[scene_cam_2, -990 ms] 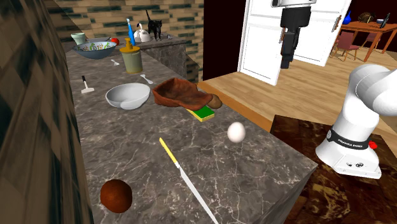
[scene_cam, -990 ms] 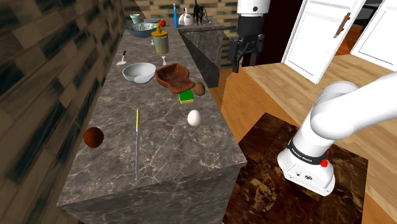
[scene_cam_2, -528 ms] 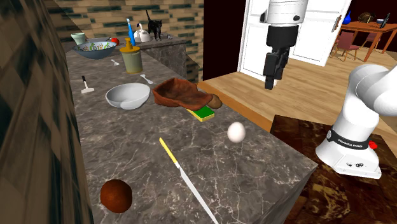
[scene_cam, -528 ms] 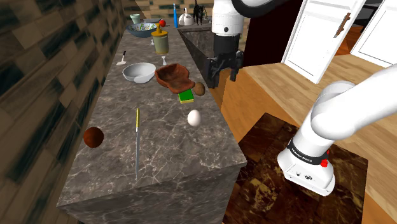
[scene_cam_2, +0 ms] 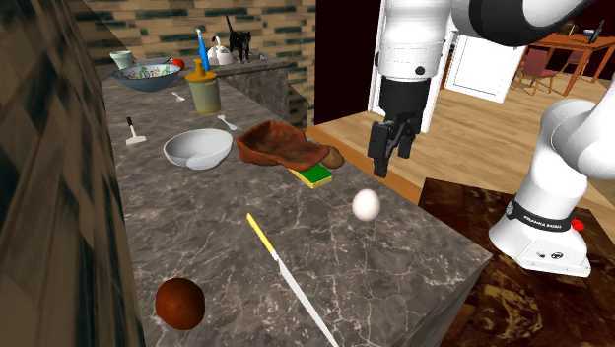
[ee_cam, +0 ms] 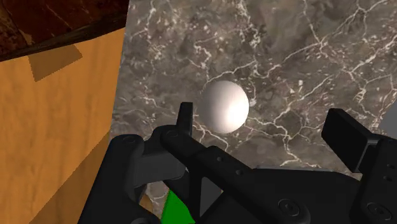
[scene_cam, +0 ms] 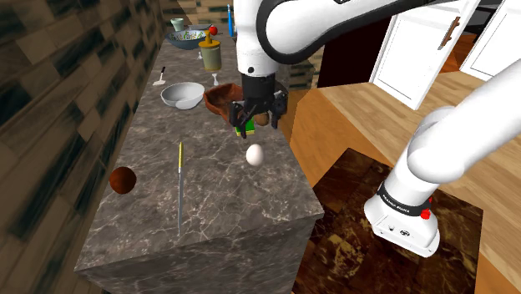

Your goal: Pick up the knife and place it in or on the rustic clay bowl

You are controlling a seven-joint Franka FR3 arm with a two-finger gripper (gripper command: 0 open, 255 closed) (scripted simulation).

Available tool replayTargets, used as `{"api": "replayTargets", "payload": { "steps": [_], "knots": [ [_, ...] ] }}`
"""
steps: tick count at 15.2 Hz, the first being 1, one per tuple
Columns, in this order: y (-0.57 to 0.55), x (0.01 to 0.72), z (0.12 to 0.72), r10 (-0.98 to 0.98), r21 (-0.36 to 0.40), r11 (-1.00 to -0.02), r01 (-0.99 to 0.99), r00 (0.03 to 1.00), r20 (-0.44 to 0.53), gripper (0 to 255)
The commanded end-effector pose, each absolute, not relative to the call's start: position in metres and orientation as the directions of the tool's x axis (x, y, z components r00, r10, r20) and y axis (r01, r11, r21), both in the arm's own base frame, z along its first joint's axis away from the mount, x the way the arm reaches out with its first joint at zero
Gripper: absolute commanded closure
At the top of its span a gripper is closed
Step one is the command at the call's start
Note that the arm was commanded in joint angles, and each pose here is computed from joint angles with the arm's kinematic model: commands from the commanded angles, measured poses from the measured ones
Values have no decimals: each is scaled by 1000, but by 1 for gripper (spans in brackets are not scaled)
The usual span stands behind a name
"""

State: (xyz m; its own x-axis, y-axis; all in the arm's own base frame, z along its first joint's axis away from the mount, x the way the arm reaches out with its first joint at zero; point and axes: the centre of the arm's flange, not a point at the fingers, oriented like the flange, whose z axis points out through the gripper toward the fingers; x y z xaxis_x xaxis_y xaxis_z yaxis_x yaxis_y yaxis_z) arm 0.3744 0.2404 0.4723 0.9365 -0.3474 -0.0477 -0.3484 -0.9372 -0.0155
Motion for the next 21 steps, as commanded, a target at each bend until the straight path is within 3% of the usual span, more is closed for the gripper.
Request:
{"api": "replayTargets", "payload": {
  "steps": [1,21],
  "knots": [
    [265,384,466,-372,-15,-928,-373,927,-41,0],
    [443,504,356,-562,2,-827,-562,827,21,0]
  ]
}}
